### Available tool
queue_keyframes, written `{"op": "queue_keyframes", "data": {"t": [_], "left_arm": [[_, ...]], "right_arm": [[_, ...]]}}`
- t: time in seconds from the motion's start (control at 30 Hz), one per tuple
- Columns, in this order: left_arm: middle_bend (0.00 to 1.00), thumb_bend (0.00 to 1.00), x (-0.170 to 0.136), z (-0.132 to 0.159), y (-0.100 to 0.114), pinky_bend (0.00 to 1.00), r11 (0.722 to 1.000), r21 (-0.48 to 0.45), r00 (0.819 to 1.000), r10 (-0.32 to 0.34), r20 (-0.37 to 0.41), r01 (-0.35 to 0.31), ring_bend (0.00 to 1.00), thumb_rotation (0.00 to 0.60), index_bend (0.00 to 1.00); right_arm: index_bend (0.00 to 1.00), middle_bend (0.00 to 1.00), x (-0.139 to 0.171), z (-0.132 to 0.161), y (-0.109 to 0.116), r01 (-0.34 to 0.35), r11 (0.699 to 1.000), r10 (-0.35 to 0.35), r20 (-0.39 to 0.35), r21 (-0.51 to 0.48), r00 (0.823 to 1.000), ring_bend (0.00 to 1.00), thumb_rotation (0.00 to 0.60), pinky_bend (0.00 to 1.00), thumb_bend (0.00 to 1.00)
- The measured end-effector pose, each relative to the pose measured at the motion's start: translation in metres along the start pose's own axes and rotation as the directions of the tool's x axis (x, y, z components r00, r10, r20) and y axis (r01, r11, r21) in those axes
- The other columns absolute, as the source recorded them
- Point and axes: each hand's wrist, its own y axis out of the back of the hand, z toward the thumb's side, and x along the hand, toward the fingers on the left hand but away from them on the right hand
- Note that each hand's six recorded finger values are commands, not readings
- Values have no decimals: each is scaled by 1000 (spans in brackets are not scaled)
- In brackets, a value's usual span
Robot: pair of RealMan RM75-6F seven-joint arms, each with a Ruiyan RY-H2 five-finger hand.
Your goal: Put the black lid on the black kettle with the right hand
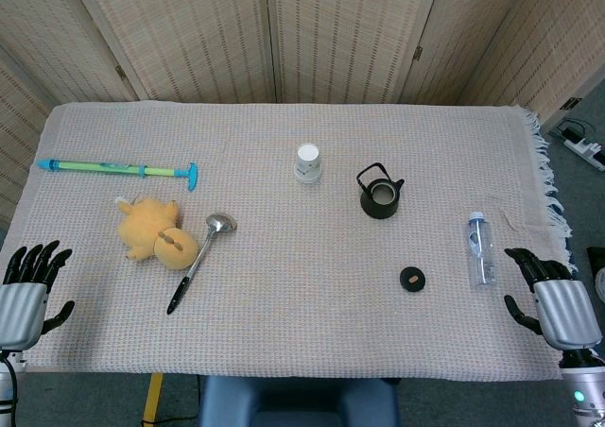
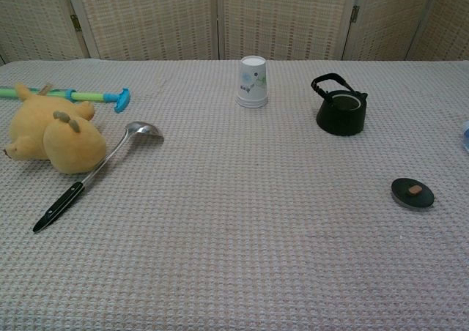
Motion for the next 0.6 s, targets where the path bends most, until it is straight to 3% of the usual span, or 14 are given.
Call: {"op": "queue_keyframes", "data": {"t": [0.4, 0.6], "left_arm": [[26, 221, -3, -4, 0, 0, 1000, 2, 1000, -6, -16, 6, 40, 600, 125], [26, 222, -3, -1, 2, 0, 1000, 1, 1000, 0, -9, 0, 40, 600, 124]], "right_arm": [[155, 225, 1, 4, -1, -5, 1000, 5, -16, 2, 1000, 317, 600, 272, 374], [155, 220, -7, 17, 0, -6, 1000, 8, -73, 24, 997, 334, 600, 279, 374]]}}
